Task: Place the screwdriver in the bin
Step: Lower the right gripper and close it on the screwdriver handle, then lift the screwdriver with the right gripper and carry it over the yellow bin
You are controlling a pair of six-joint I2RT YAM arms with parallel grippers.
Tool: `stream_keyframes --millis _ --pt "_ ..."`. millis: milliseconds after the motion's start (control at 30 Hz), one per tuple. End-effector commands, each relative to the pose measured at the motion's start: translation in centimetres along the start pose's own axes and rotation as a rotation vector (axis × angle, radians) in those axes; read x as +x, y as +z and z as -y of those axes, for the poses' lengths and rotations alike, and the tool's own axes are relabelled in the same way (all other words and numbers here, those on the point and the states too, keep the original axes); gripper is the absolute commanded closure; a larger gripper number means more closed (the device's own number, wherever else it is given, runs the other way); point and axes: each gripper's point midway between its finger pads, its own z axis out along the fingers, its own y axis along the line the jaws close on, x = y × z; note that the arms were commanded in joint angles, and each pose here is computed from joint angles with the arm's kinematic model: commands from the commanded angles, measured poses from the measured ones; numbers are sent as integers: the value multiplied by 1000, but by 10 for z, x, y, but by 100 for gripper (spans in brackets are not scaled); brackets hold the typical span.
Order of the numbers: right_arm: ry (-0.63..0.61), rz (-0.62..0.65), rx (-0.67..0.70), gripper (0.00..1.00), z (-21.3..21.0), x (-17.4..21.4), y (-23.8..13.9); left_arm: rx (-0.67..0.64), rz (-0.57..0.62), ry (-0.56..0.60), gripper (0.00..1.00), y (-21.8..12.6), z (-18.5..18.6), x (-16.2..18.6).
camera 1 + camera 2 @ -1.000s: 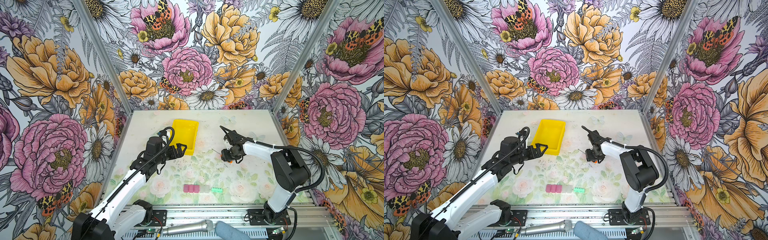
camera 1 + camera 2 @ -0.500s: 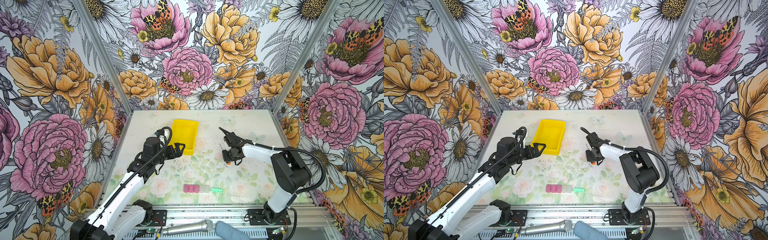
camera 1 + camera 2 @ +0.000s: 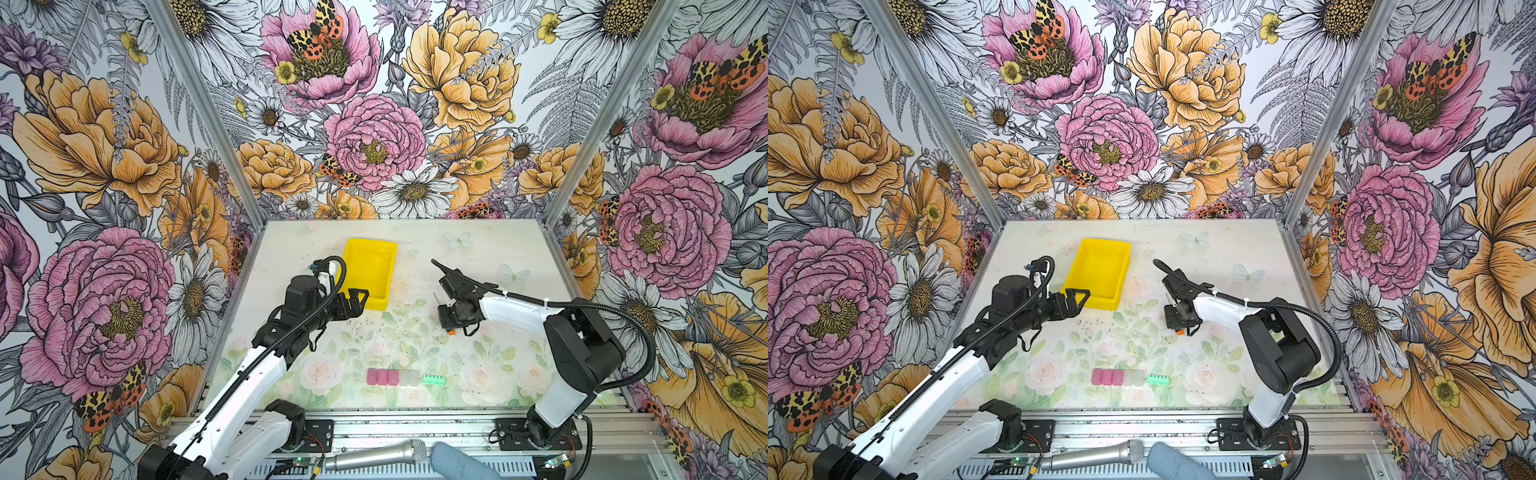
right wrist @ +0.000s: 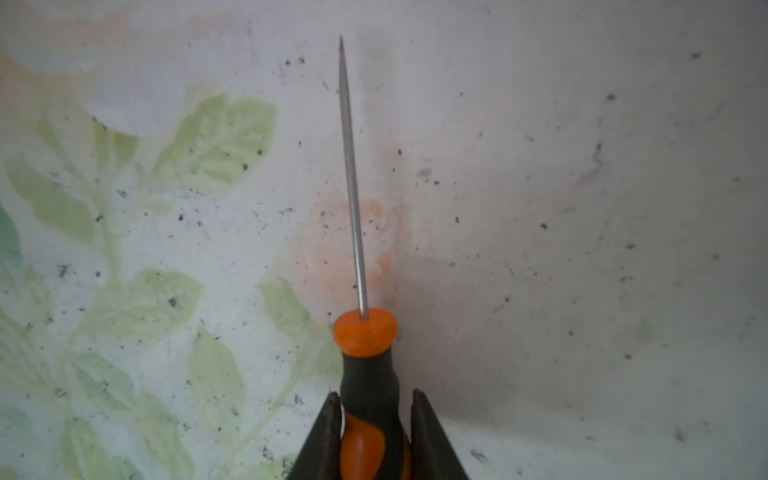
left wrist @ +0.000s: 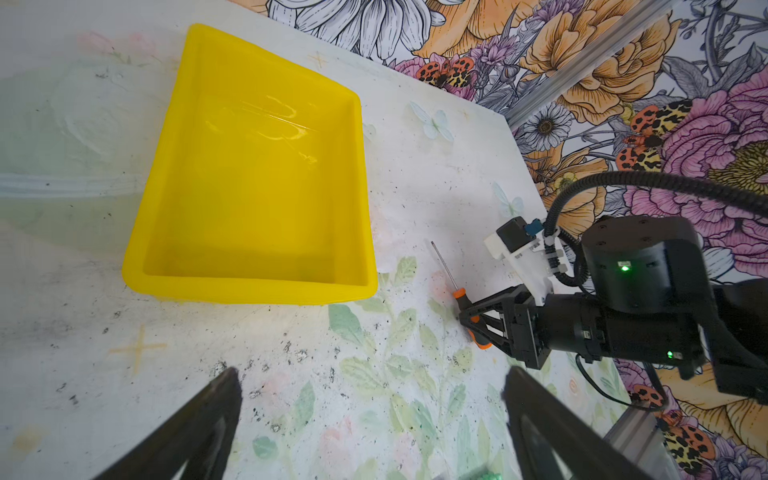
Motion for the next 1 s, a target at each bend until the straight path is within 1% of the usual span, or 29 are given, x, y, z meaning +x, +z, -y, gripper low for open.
stream_keyframes --millis 0,200,333,533,733,967 --pt "49 81 -52 100 -12 -18 -28 -11 17 41 1 -4 -1 -1" --pt "106 163 -89 100 -21 -41 -53 -7 12 36 1 -1 -1 -2" --pt "166 203 -104 100 -25 -53 -65 -4 14 36 2 -2 0 -2" --pt "223 262 -147 100 -43 -72 -86 -8 18 14 1 -5 -3 1" --pt "261 294 -187 100 -63 -90 -96 -10 -6 22 1 -1 -4 4" --pt "296 328 -239 100 -91 -111 -103 -26 -2 18 1 -2 -8 3"
